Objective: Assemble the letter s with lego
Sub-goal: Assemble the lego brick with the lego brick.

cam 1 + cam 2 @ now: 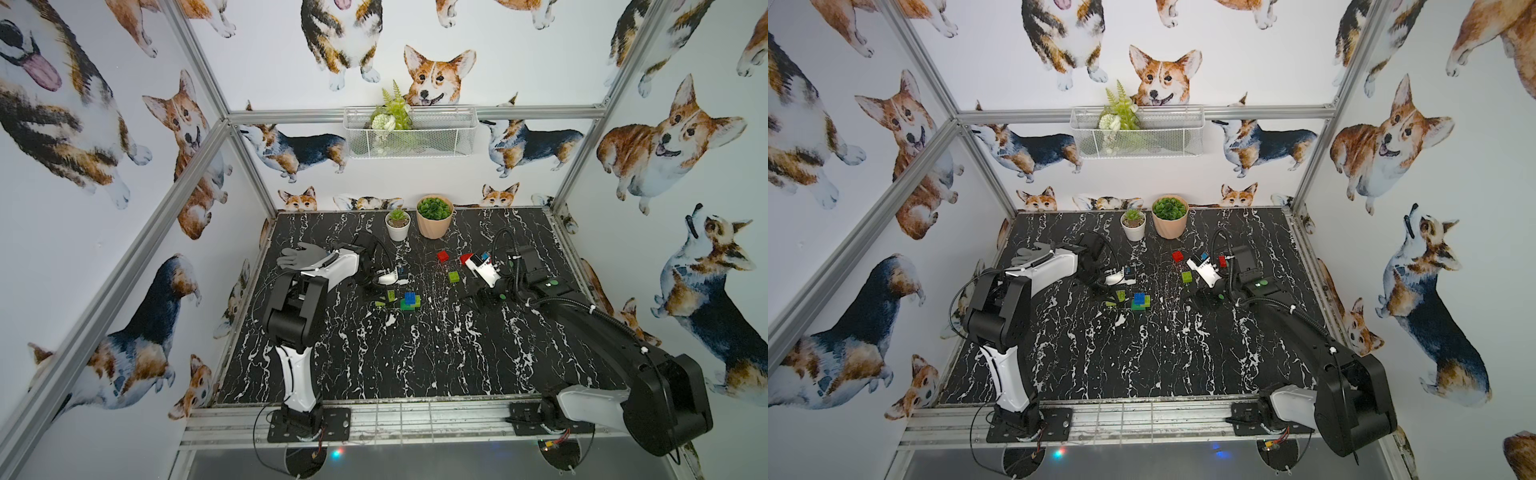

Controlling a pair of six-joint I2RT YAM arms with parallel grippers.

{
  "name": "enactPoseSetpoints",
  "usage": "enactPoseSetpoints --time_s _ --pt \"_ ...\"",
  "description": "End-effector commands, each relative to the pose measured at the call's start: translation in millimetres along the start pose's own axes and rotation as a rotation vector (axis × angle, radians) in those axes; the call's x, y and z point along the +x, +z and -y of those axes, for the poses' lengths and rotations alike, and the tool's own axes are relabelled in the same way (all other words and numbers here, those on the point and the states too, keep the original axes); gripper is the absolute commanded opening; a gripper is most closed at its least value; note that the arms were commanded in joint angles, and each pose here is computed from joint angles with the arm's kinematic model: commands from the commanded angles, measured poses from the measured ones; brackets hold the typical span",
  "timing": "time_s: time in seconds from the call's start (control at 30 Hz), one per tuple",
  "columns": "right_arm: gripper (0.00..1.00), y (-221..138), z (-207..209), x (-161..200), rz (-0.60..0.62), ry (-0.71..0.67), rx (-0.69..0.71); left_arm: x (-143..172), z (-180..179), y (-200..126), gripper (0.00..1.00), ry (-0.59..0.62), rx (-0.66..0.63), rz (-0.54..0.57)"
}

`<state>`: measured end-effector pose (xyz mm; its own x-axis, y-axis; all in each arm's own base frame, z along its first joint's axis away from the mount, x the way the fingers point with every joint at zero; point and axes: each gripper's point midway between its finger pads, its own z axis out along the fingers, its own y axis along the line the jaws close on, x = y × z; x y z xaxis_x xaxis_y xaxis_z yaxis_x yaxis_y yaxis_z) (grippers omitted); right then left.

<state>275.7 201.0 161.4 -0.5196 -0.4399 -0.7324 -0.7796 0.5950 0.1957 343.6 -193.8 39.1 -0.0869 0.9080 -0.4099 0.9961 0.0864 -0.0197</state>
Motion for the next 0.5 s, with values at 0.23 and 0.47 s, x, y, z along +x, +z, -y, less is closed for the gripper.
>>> enactPoseSetpoints --time_s 0.23,0.47 --pt "0.85 -0.1 -0.8 -1.8 0.005 -0.003 -0.008 39.7 3.2 -14.6 0.25 -0.017 -0.022 -0.198" --pt "0.85 1.4 -1.0 -2.0 0.007 -0.001 -0.014 35.5 4.1 -13.2 0.44 -0.032 0.002 -0.182"
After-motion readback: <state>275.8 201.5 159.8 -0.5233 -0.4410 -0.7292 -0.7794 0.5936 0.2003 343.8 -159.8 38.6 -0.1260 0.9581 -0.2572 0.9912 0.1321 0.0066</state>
